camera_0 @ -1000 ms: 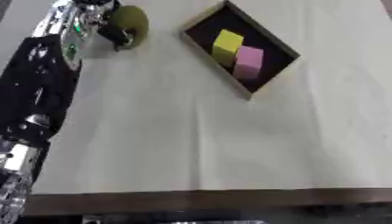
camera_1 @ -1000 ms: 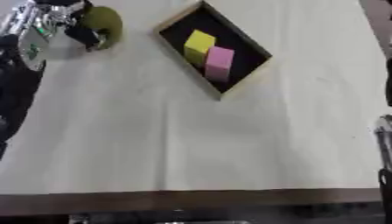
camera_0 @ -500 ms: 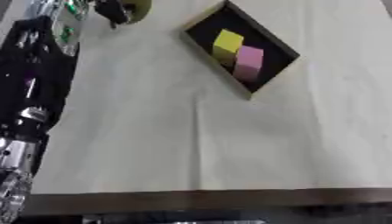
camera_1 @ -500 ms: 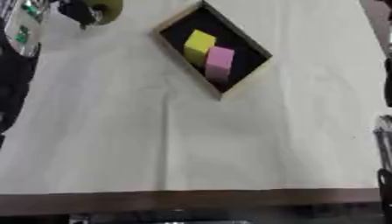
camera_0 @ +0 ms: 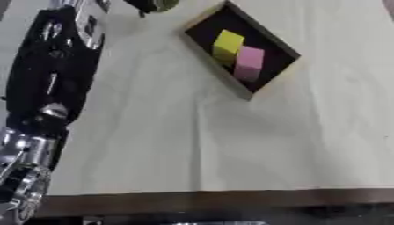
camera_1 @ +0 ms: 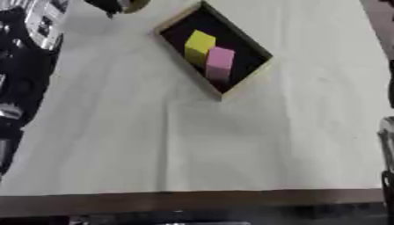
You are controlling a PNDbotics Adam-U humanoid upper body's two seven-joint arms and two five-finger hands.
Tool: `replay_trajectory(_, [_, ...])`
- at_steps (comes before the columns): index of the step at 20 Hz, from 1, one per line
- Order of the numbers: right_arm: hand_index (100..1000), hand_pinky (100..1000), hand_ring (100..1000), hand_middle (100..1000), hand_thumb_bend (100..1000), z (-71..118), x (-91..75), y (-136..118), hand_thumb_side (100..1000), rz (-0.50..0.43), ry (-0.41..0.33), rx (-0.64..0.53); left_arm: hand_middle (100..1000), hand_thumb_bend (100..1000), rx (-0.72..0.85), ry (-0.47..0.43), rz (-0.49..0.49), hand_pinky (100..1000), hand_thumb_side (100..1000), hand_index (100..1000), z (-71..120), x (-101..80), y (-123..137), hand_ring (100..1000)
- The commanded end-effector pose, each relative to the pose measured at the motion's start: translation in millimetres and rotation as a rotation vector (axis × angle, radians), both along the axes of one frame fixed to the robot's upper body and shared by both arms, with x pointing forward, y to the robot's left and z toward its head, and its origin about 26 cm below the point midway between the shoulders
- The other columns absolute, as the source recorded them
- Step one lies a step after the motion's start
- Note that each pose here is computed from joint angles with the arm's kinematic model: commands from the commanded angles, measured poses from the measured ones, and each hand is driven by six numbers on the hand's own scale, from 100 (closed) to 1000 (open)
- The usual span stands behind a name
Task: Pick up objects on the table and place them in the box.
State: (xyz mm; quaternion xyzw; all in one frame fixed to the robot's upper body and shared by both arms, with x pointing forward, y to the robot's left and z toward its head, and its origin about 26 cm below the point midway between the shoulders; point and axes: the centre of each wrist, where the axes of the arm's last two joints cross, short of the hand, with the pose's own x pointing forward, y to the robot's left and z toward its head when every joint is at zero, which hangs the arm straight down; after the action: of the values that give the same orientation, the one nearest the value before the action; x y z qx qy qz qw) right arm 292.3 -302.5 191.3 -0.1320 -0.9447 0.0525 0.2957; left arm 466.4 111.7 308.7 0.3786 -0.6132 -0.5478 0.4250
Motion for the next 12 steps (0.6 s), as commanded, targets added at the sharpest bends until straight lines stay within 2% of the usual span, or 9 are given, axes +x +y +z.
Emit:
replay_trajectory(1, [904, 918, 868, 609, 100, 9.1, -1.0, 0.1, 628, 0.007, -0.026, -0.012, 586, 100, 0.008, -0.046, -0.052, 734, 240, 709, 12.7, -7.2, -19.9, 638])
replay_trajectory(7, [904, 917, 868, 609, 100, 11.0, -0.2, 1.2, 628, 0.017, -0.034, -0.011, 592, 100, 0.013, -0.01, -0.12, 733, 261, 716, -7.6, -8.2, -48.1, 645])
replay_trajectory(12, [904, 918, 868, 609, 100, 11.7, 0.4, 2.6, 629, 0.024, -0.037, -0.007, 594, 100, 0.011, 0.002, -0.066, 731, 259, 718, -26.0, -2.6, -55.0, 648])
